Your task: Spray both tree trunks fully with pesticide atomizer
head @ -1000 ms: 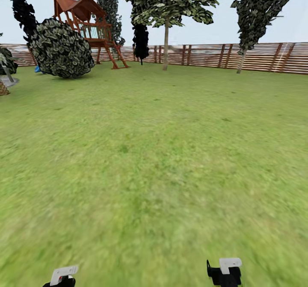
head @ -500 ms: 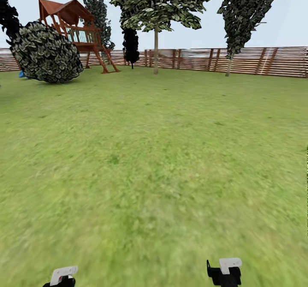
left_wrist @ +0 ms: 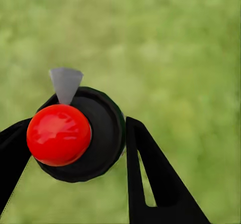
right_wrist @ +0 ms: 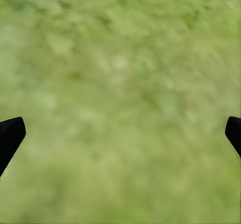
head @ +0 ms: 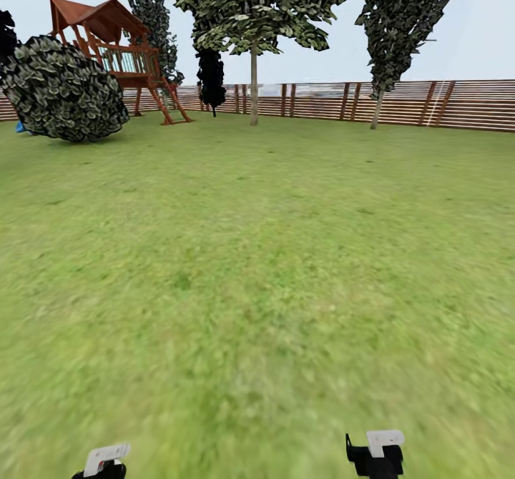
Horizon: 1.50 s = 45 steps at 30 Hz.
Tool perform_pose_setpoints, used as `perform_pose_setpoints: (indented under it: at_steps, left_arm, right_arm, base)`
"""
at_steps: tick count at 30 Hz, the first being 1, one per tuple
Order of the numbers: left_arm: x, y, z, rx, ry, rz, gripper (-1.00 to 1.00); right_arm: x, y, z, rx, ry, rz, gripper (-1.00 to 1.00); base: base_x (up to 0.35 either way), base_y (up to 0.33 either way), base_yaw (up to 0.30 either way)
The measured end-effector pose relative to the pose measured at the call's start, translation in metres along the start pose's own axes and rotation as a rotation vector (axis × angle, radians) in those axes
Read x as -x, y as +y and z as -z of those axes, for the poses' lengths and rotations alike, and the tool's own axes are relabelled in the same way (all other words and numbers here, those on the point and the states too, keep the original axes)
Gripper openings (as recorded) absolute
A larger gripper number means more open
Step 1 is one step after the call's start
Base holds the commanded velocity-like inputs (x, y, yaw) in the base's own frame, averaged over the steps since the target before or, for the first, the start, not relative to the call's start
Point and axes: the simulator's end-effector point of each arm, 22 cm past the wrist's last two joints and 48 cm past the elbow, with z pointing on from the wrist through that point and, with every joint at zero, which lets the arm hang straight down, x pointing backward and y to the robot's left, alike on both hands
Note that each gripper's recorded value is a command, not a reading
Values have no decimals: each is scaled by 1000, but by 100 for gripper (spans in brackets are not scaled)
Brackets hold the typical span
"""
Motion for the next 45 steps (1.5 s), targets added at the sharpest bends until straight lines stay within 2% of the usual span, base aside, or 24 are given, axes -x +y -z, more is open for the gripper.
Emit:
perform_pose_setpoints:
  at_steps: [45]
  left_arm:
    - [-1, -1, 0, -1, 1, 0, -100]
  right_arm:
    - [0, 0, 0, 1, 1, 1, 100]
  base:
    - [340, 0, 0]
